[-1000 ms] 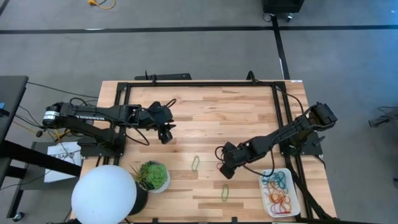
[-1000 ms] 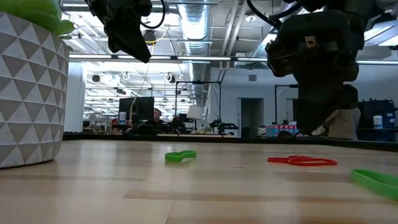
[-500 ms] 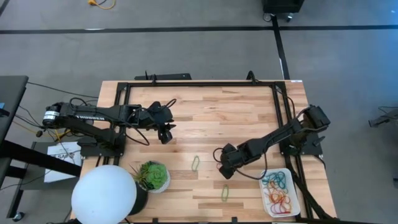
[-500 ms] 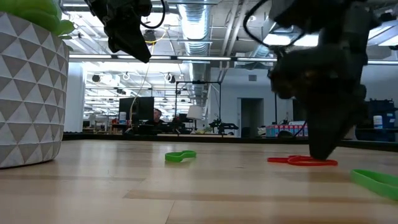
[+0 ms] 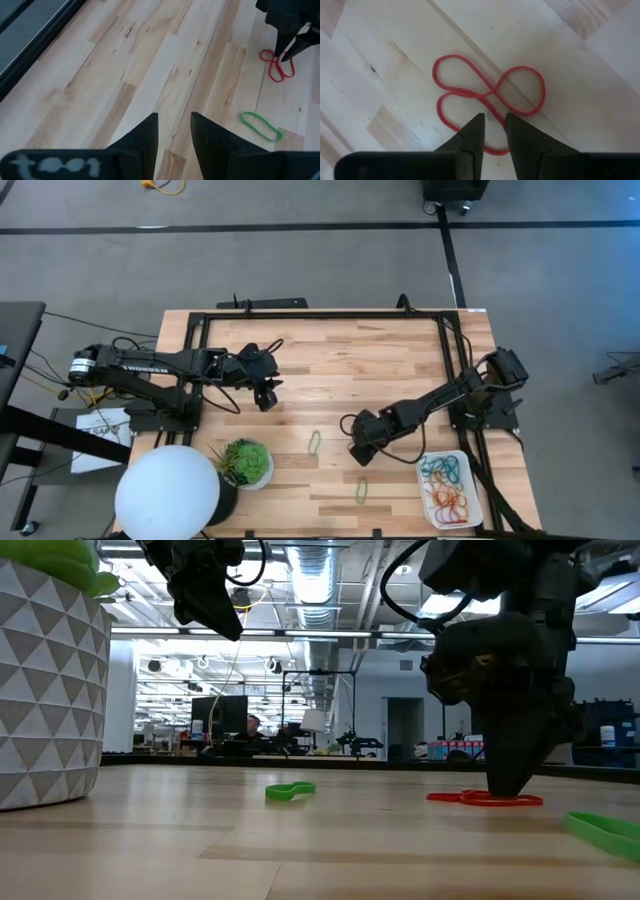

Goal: Pick and place items into bin
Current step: Put the red rubber band into the white bin

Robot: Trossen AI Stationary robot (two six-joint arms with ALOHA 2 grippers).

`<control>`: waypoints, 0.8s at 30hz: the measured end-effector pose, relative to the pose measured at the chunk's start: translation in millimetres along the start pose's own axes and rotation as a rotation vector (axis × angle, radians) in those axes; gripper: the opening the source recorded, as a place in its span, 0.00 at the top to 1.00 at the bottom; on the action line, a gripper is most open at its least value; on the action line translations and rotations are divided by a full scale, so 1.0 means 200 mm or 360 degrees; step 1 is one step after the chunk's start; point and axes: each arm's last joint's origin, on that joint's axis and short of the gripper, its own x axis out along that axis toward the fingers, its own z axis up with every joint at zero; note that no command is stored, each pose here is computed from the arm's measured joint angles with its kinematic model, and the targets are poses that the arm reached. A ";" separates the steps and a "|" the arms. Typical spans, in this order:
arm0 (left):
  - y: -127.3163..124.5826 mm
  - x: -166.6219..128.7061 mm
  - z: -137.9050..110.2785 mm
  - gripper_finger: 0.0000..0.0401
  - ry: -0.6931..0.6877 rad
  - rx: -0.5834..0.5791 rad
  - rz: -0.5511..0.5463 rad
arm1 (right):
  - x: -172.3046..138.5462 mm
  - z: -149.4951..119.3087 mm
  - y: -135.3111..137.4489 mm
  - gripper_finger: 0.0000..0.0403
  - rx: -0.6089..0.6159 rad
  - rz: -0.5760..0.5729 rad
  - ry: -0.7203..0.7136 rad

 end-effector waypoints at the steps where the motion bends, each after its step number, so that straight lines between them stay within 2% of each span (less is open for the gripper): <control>1: 0.00 0.00 0.00 0.74 0.0000 0.0001 0.0000 | 0.00 0.00 0.00 0.81 -0.0018 0.0000 -0.0001; 5: 0.00 0.00 0.00 0.74 0.0000 -0.0002 0.0000 | 0.00 0.01 0.00 0.81 -0.0102 0.0009 -0.0009; 19: 0.00 0.00 0.00 0.74 0.0000 -0.0001 0.0000 | 0.01 0.02 0.02 0.81 -0.0114 0.0083 -0.0066; 24: 0.00 0.00 0.00 0.74 0.0000 -0.0002 0.0000 | 0.02 0.05 0.03 0.81 -0.0183 0.0136 -0.0124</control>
